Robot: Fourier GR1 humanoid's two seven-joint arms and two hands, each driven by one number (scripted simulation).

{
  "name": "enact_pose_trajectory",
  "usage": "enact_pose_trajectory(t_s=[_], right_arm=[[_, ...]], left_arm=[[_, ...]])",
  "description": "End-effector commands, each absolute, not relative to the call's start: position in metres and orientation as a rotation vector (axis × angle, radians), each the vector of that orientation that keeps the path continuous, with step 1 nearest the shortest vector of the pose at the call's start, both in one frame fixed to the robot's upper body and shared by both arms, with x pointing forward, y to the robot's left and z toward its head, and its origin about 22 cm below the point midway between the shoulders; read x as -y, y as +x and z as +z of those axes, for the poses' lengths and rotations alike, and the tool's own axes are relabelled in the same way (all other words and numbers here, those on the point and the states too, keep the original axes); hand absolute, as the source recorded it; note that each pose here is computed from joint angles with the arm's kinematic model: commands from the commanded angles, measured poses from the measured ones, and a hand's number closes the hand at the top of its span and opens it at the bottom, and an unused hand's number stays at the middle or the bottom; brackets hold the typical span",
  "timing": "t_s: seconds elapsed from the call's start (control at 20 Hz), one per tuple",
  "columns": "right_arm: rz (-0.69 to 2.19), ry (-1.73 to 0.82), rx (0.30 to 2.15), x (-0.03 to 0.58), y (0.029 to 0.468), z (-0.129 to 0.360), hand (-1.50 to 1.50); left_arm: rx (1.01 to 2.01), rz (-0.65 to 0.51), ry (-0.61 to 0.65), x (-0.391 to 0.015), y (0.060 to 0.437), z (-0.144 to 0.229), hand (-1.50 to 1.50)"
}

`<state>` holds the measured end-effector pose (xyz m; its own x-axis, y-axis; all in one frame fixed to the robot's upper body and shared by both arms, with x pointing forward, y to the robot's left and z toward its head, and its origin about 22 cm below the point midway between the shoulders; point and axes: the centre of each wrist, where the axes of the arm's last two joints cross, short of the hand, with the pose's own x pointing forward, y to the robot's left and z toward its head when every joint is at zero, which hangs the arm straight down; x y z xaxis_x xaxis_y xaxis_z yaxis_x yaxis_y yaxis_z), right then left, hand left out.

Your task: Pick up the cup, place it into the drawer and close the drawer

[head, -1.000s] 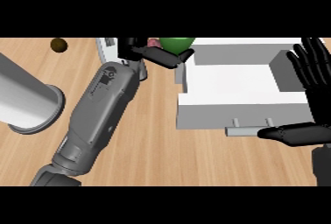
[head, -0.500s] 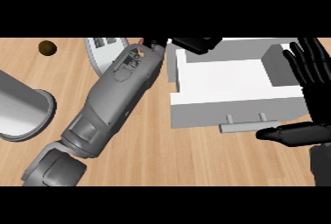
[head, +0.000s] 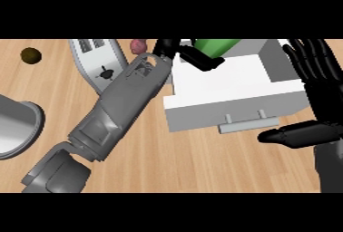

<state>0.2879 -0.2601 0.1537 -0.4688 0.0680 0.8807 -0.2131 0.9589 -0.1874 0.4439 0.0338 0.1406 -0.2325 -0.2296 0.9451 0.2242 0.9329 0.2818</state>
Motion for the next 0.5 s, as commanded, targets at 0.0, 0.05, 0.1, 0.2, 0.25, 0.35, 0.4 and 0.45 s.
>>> enact_pose_trajectory(t_s=[0.0,0.05,0.1,0.2,0.25,0.35,0.4,0.45], right_arm=[[0.347,0.138,2.050,0.255,0.290,0.159,-1.50],[0.362,0.121,2.057,0.247,0.296,0.170,-1.50],[0.350,0.142,2.061,0.244,0.299,0.167,-1.50],[0.384,0.168,2.044,0.250,0.297,0.157,-1.50],[0.393,0.197,2.060,0.241,0.297,0.160,-1.50],[0.431,0.308,2.038,0.226,0.300,0.163,-1.50],[0.461,0.361,2.034,0.229,0.299,0.165,-1.50],[0.489,0.406,2.024,0.224,0.299,0.168,-1.50]], left_arm=[[1.719,-0.469,0.026,-0.038,0.442,0.123,1.50],[1.718,-0.488,0.040,-0.037,0.441,0.123,1.50],[1.705,-0.503,0.034,-0.040,0.440,0.114,-1.50],[1.703,-0.473,-0.006,-0.037,0.439,0.117,-1.50],[1.736,-0.406,-0.037,-0.037,0.439,0.121,-1.50],[1.748,-0.363,-0.064,-0.040,0.436,0.112,-1.50],[1.760,-0.335,-0.107,-0.041,0.437,0.113,-1.50],[1.756,-0.292,-0.130,-0.040,0.439,0.119,-1.50]])
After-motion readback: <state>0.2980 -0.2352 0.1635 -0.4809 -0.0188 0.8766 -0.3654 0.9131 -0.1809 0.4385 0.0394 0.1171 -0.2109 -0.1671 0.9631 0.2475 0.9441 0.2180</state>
